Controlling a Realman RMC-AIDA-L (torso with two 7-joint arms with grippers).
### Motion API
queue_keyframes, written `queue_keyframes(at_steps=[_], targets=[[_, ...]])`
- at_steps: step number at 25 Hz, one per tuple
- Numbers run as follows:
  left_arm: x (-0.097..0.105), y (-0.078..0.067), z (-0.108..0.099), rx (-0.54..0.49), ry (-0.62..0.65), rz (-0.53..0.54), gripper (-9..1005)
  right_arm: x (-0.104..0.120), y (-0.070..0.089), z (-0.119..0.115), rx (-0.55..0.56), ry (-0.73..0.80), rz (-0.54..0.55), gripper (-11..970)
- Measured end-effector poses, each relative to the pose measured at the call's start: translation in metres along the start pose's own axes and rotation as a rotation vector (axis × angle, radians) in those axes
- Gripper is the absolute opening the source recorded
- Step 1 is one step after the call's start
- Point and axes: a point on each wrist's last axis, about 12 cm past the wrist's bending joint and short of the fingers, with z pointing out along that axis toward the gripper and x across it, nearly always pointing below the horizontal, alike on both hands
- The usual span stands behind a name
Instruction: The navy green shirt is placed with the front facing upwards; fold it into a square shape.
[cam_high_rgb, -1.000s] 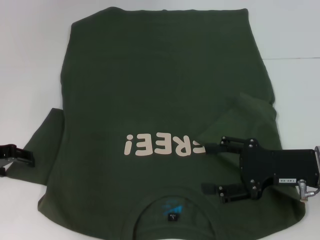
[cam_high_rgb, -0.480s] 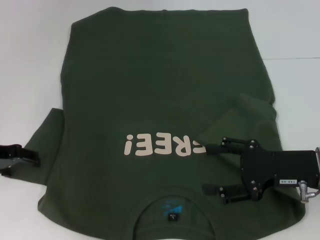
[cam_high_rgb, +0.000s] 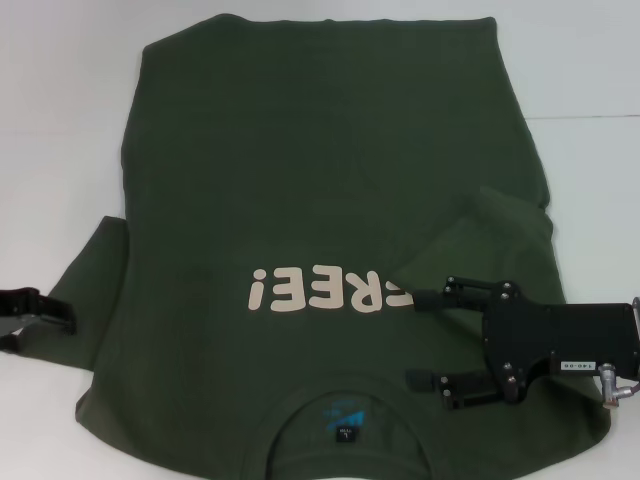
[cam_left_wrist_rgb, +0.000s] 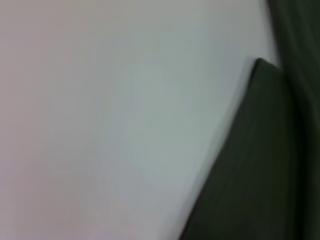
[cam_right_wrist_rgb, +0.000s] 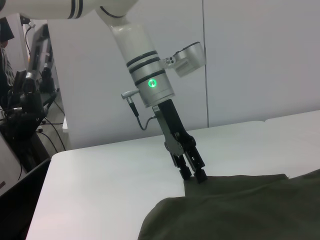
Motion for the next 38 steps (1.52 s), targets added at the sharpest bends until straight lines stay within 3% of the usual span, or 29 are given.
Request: queue_keyframes(at_steps=[9,38], targets=[[0.0019,0.0089,-0.0034,-0.014,-0.011,-0.015,827,-0.0012,-0.0008,0.0008,-0.002,0.0,-0.003,945],[-0.0004,0.0051,0.0002,-0.022,-0.02,0.003,828,-0.0037,-0.0031,0.0026,-0.003,0.0,-0.009,942]])
